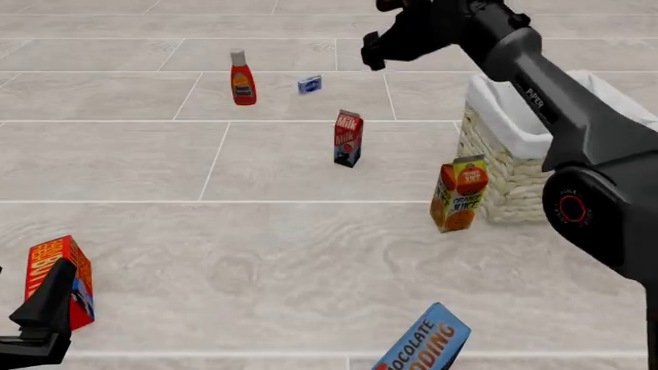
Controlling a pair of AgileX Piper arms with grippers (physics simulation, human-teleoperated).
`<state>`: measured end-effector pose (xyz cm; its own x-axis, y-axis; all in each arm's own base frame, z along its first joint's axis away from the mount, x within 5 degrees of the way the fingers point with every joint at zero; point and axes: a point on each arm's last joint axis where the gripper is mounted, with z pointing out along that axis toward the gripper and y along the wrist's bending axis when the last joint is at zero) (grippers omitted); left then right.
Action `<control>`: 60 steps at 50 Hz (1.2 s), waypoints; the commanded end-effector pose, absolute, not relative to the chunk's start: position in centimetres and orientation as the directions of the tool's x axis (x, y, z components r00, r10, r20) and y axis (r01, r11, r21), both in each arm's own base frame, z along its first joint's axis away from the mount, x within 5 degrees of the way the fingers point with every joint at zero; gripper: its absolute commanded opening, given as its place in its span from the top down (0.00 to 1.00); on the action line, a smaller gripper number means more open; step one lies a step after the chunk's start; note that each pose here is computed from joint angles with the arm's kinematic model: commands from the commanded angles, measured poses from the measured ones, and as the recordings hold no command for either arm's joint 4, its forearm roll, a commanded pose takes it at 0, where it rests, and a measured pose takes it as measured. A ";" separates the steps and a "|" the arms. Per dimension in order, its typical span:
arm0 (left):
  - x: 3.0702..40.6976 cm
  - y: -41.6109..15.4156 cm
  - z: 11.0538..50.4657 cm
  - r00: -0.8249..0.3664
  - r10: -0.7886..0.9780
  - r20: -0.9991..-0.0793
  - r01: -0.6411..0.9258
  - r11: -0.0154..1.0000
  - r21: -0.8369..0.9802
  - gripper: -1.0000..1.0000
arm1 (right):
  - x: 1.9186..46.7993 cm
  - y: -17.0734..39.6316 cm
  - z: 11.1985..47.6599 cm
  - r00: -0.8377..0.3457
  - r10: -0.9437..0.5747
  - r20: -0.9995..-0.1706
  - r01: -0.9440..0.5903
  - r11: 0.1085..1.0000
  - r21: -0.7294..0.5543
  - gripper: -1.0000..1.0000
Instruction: Pick the milk and place it in the basket.
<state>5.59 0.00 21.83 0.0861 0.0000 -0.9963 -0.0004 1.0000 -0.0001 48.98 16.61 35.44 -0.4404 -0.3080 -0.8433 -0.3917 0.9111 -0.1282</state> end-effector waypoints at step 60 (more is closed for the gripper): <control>5.6 0.0 21.8 0.086 0.000 -0.996 0.000 1.000 0.000 0.00 | 54.7 21.2 20.7 -0.547 -0.352 -0.760 -0.437 0.894 -0.100 0.00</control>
<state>5.59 0.00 21.83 0.0861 0.0001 -0.9963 -0.0004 1.0000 0.0000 54.52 20.97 21.98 -0.5436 -0.3438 -0.7657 -0.4307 0.8972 -0.0971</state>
